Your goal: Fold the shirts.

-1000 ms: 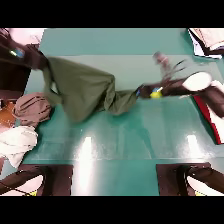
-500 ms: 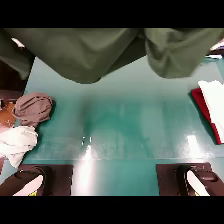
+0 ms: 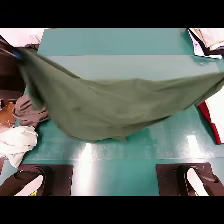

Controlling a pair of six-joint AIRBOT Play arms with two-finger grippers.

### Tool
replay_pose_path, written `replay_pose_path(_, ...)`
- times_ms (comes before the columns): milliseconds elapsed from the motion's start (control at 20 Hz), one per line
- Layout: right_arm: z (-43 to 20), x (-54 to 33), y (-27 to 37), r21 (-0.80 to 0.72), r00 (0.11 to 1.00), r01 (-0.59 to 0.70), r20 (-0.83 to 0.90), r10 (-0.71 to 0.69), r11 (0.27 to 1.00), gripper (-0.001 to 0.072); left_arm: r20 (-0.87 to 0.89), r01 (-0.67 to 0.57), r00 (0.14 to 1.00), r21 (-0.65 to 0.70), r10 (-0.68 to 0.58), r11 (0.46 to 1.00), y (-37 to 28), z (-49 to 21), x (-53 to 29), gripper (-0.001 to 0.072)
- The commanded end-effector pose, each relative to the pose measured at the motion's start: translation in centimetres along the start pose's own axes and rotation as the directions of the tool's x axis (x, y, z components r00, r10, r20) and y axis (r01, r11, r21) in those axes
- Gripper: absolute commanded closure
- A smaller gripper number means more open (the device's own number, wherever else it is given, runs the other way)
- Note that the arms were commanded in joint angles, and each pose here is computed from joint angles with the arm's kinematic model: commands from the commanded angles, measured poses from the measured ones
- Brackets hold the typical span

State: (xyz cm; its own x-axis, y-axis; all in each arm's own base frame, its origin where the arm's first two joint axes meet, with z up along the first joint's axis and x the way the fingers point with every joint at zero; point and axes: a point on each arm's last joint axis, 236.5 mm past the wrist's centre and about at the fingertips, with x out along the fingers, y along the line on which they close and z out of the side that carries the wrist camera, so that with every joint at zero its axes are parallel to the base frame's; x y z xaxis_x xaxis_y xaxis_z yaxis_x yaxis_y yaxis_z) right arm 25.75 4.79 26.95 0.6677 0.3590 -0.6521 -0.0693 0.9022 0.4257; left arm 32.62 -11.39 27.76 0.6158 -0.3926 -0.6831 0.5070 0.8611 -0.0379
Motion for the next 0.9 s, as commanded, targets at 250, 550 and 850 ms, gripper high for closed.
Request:
replay_pose_path(250, -7.4, 11.2, -4.9, 0.189, 0.982, -0.006, -0.184, 0.042, 0.982, 0.0697, -0.128, 0.014, 0.991, -0.169, -0.037, 0.986, 5.1, -3.3, 17.2, 0.0583)
replay_pose_path(550, -6.8, 11.6, -5.1, 0.191, 0.988, -0.006, -0.151, 0.036, 0.982, 0.0696, -0.166, -0.060, 0.986, -0.230, 0.022, 0.971, 5.9, -0.8, 12.7, 0.0156)
replay_pose_path(850, -6.2, 11.7, -5.2, 0.191, 0.991, -0.007, -0.126, 0.032, 0.982, 0.0696, -0.235, 0.054, 0.950, -0.522, -0.205, 0.851, -0.9, -12.7, 15.6, 0.0157)
